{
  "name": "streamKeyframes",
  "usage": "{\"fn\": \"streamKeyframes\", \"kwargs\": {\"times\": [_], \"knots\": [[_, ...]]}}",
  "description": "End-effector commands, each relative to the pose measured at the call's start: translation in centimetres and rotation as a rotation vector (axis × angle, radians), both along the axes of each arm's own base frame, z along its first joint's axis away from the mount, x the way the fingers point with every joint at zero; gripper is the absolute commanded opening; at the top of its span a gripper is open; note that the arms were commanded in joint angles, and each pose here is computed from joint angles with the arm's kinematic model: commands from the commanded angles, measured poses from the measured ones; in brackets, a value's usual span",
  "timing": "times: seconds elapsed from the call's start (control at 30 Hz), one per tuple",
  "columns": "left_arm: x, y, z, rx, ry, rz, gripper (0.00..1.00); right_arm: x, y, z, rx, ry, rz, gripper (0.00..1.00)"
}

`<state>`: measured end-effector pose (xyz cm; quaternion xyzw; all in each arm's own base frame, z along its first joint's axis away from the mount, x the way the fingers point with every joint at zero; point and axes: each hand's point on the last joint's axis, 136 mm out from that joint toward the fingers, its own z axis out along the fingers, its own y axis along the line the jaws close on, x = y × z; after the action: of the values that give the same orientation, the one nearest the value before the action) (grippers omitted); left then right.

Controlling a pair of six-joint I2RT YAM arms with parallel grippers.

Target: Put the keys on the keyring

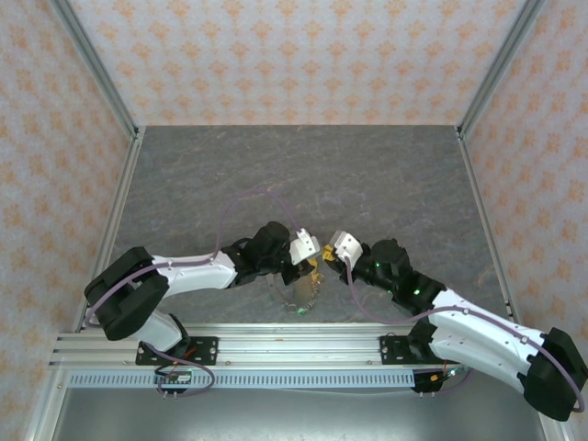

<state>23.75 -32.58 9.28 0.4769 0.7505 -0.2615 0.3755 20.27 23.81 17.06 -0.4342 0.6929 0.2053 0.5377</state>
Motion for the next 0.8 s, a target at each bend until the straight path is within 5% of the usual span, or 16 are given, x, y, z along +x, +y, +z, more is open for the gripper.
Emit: {"fn": "streamKeyframes", "kwargs": {"times": [0.0, 0.13, 0.33, 0.47, 0.63, 0.7, 0.77], "knots": [[0.5, 0.3, 2.2, -0.073, -0.06, 0.064, 0.14, 0.2, -0.1, 0.4, 0.041, -0.001, -0.03, 0.16], [0.9, 2.0, 3.4, -0.126, -0.088, 0.172, 0.14, 0.2, 0.1, 0.0, 0.075, 0.066, -0.045, 0.29], [1.6, 7.5, 7.3, -0.332, -0.118, 0.496, 0.13, 1.4, 0.7, -1.1, 0.181, 0.261, -0.153, 0.36], [1.7, 12.9, 8.1, -0.383, -0.118, 0.751, 0.25, 2.5, 1.0, -2.7, 0.209, 0.415, -0.262, 0.37], [0.6, 17.9, 6.8, -0.453, -0.056, 0.981, 0.69, 3.3, 1.8, -4.7, 0.214, 0.583, -0.356, 0.37], [0.1, 19.4, 6.0, -0.499, -0.007, 1.059, 0.95, 3.5, 2.1, -5.2, 0.214, 0.636, -0.378, 0.38], [-0.5, 20.5, 5.1, -0.558, 0.052, 1.125, 1.0, 3.7, 2.3, -5.9, 0.216, 0.685, -0.415, 0.38]]}}
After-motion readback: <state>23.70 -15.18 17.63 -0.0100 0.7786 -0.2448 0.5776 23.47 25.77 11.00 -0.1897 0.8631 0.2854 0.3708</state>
